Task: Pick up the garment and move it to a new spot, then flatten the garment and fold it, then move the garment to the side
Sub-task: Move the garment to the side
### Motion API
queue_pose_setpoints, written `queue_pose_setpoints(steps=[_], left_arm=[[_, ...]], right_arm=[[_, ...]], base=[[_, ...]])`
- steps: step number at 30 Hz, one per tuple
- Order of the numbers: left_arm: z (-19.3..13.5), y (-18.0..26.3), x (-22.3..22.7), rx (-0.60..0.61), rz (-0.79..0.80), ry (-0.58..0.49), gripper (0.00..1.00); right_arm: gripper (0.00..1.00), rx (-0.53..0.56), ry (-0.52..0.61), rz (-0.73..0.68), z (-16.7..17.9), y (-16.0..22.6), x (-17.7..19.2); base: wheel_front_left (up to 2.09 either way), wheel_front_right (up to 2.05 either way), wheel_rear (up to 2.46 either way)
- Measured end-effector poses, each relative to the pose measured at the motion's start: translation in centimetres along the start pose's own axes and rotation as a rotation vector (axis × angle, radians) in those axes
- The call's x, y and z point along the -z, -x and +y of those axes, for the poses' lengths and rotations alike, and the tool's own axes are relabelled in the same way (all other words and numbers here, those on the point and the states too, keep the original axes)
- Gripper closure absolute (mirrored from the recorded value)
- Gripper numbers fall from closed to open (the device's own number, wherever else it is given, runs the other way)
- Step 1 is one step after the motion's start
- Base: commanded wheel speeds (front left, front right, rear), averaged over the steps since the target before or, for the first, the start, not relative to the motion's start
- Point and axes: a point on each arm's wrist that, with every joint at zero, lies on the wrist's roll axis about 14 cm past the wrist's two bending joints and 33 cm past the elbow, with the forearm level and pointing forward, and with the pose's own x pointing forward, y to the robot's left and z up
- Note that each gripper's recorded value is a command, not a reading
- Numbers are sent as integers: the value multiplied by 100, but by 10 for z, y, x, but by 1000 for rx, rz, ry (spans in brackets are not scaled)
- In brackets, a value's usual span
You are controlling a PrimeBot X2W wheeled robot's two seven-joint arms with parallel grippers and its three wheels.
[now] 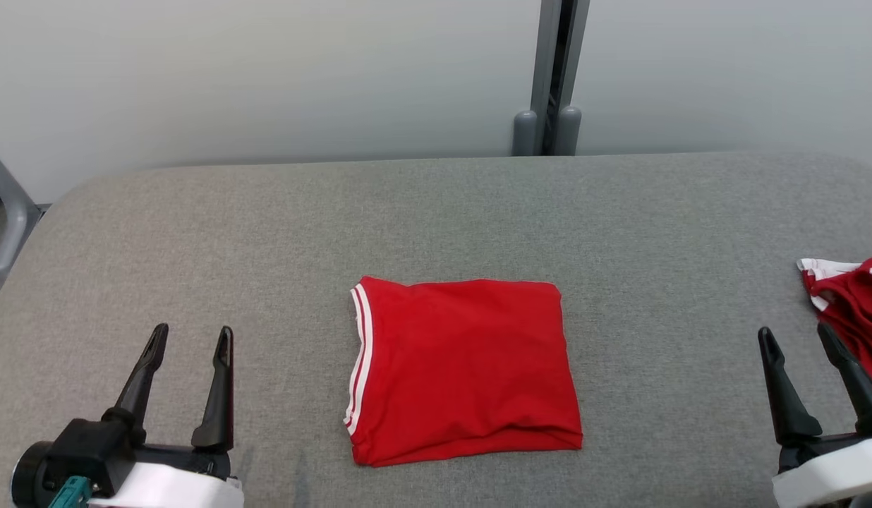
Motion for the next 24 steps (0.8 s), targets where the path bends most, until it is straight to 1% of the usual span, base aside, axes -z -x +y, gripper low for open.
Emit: queue_pose_setpoints(steps=[3,5,11,14,19,21,24], left_arm=[[1,-6,-4,-9,-22,7,0],[4,-13,-10,-21,-51,9,0],[21,-22,-13,-84,-91,12,0],[29,-23,-13,-111,-98,10,0],[41,-23,-6,-150,-84,2,0],[46,-22,-3,-166,-77,-3,0],[48,-22,0,-174,-69,-5,0]], right_arm=[[0,-31,6,12,6,-16,3],[0,-67,4,39,17,-29,10],[0,-198,-21,167,57,-61,54],[0,-259,-43,244,79,-70,82],[0,-324,-77,357,103,-78,125],[0,-351,-91,382,114,-81,136],[0,-368,-95,416,121,-82,148]], base=[[0,0,0],[0,0,0],[0,0,0],[0,0,0],[0,0,0],[0,0,0],[0,0,0]])
